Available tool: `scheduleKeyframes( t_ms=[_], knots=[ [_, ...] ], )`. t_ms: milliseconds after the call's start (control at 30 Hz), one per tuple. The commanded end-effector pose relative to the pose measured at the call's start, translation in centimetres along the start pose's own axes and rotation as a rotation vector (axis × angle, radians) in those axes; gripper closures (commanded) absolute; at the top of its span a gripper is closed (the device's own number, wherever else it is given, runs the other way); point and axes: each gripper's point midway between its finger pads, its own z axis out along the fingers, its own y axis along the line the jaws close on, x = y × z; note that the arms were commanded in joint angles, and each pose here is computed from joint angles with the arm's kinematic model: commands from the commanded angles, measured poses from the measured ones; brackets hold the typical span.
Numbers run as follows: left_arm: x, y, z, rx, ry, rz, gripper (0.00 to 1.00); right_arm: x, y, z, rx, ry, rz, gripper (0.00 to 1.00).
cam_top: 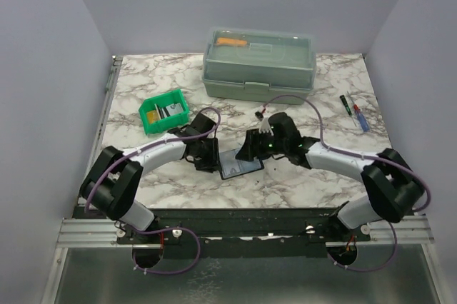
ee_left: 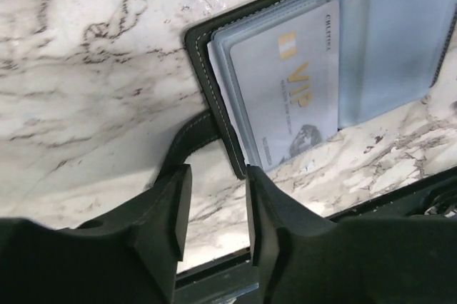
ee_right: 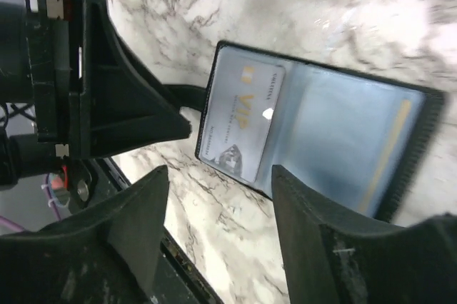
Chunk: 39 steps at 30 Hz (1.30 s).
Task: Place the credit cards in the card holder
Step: Insert the credit card into the card holder, then close the card holder at the center of the board.
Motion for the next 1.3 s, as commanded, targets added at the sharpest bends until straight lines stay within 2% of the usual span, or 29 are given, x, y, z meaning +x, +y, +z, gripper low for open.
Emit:
scheduleKeyframes(
  t_ms=[0,133,300,533,667,933,1267],
  knots=[
    [-1.2,-0.6,-2.6,-0.002,-0.064,0.044,0.56,-0.5,-4.5,-4.1,0.169,0.035,0.109,0.37],
    [-1.3,-0.4,-1.7,-0.02,-0.041,0.043,0.56,-0.6,-6.6,-5.0,0.166,0.044,0.206,0.33],
    [-1.3,0.4,0.1,-0.046,-0.028,0.036,0.6,-0.7,-7.4,-3.3,0.15,0.026,0.275,0.3],
    [-0.7,1.2,1.2,-0.064,-0.009,0.028,0.66,1.5,-8.8,-0.4,0.109,0.078,0.297,0.3],
    [-0.6,1.1,1.5,-0.055,-0.006,0.018,0.68,2.0,-7.2,-0.4,0.007,0.078,0.317,0.33],
    [-0.9,-0.2,2.6,-0.005,0.01,0.005,0.71,-0.2,-1.5,-2.3,-0.242,0.031,0.354,0.36],
    [-0.5,-0.6,2.6,0.014,0.015,-0.003,0.73,-1.2,1.8,-2.5,-0.283,0.014,0.32,0.37]
  ],
)
